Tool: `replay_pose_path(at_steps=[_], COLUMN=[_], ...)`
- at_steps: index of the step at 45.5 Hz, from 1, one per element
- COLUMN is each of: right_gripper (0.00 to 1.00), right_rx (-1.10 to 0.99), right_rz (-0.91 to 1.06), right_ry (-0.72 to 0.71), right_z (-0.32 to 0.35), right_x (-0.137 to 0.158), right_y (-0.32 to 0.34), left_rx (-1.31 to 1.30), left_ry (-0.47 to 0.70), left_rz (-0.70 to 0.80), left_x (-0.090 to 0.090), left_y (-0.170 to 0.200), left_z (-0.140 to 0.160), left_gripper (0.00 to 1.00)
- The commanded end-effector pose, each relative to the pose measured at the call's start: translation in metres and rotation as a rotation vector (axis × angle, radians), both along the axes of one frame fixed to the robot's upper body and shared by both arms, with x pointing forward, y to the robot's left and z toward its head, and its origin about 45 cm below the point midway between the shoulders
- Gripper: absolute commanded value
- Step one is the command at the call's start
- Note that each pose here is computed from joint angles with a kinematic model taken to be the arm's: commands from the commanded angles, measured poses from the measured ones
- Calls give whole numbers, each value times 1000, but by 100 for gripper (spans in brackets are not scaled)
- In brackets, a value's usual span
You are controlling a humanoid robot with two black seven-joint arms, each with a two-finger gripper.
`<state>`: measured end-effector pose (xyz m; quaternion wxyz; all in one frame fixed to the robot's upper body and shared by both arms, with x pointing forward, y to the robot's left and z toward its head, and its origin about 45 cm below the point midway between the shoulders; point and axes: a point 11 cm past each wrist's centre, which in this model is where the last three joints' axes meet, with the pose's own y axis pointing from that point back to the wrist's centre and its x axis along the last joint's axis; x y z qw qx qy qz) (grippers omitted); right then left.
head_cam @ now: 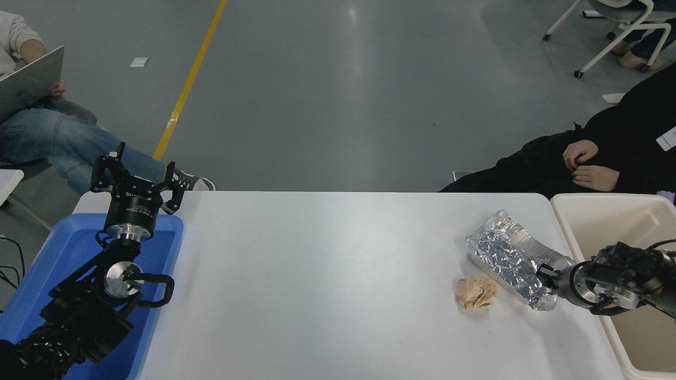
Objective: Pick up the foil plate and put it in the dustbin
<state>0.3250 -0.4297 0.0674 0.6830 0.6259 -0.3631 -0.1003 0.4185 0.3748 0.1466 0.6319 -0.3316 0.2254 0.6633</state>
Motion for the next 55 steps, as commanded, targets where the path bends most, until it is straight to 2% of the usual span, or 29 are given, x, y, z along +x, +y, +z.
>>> replay_pose_path(at_steps=[1, 11, 21, 27, 46, 55], right_gripper=[0, 0, 0, 0, 0, 0], right_rx=[-2, -23, 62, 44, 276, 237], right_rz=[11, 27, 72, 120, 349, 381], right_ry=[9, 15, 19, 38, 265, 173], right_z=[32, 72, 104, 126, 223, 265], right_x=[2, 4, 8, 7, 14, 30], right_y=[-9, -24, 0, 8, 56, 62], left_rx=[0, 0, 0, 1, 1, 1], left_ry=[0, 0, 0, 0, 0, 0], left_rz=[0, 0, 0, -1, -1, -1], left_x=[0, 0, 0, 0, 0, 0], left_y=[0, 0, 0, 0, 0, 0], left_z=[0, 0, 0, 0, 0, 0], left_gripper=[99, 99, 99, 99, 99, 99])
